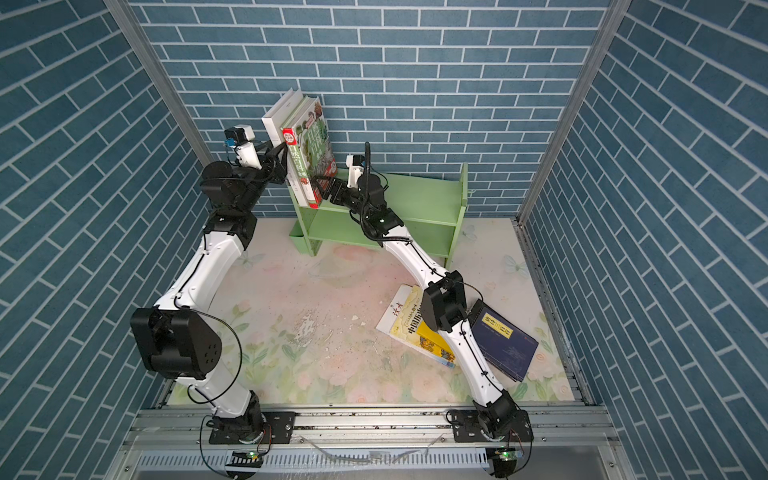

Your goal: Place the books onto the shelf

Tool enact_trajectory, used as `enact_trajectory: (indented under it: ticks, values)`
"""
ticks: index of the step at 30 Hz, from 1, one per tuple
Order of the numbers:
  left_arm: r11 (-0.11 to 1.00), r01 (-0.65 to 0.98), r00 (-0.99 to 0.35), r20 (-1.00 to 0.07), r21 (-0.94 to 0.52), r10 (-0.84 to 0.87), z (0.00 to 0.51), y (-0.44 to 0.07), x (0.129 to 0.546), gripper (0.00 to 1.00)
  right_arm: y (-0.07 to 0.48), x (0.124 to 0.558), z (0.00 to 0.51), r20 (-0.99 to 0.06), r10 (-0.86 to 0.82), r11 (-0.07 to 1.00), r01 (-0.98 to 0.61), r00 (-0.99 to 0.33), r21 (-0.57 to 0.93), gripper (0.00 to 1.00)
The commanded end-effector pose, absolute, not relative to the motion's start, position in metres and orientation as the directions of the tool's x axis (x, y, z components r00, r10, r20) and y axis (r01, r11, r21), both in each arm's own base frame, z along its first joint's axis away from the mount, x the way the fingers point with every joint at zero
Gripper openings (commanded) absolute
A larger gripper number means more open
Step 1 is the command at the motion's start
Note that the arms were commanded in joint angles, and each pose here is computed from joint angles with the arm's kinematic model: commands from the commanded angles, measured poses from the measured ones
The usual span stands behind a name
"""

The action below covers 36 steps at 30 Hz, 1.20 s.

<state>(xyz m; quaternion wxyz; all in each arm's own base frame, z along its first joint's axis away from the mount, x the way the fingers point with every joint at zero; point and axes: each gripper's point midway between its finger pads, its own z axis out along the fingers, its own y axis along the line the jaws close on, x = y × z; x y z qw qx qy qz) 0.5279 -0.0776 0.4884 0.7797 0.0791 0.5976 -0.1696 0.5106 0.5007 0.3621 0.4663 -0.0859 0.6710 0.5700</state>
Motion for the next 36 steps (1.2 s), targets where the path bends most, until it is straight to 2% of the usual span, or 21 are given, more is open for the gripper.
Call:
enact_trajectory:
  ticks: [1, 7, 13, 22, 25, 28, 31, 36]
  values:
    - [0.934, 0.353, 0.276, -0.948, -0.052, -0.157, 0.503, -0.077, 0.512, 0.52, 0.515, 0.513, 0.285, -0.652, 0.330, 0.393, -0.529, -0.682, 0.752, 0.77]
    - [0.932, 0.359, 0.297, -0.943, -0.036, -0.151, 0.516, -0.077, 0.486, 0.59, 0.507, 0.514, 0.295, -0.666, 0.337, 0.405, -0.537, -0.665, 0.741, 0.77]
    - [0.914, 0.405, 0.310, -0.934, -0.040, -0.178, 0.526, -0.085, 0.450, 0.61, 0.499, 0.514, 0.305, -0.684, 0.336, 0.420, -0.547, -0.648, 0.724, 0.77]
    - [0.833, 0.551, 0.225, -0.955, -0.041, -0.196, 0.531, -0.144, 0.421, 0.65, 0.484, 0.512, 0.326, -0.716, 0.330, 0.448, -0.566, -0.615, 0.693, 0.77]
    - [0.799, 0.600, 0.188, -0.963, -0.045, -0.195, 0.524, -0.172, 0.422, 0.66, 0.472, 0.512, 0.331, -0.733, 0.317, 0.490, -0.558, -0.602, 0.670, 0.77]
    - [0.784, 0.620, 0.160, -0.972, -0.038, -0.174, 0.516, -0.199, 0.430, 0.67, 0.449, 0.514, 0.334, -0.761, 0.301, 0.576, -0.527, -0.574, 0.625, 0.77]
    - [0.756, 0.651, 0.106, -0.979, -0.062, -0.172, 0.502, -0.225, 0.444, 0.69, 0.420, 0.518, 0.336, -0.780, 0.303, 0.657, -0.473, -0.547, 0.587, 0.77]
    - [0.760, 0.637, 0.019, -0.983, -0.128, -0.182, 0.466, -0.251, 0.481, 0.76, 0.377, 0.520, 0.340, -0.788, 0.348, 0.711, -0.405, -0.508, 0.575, 0.77]
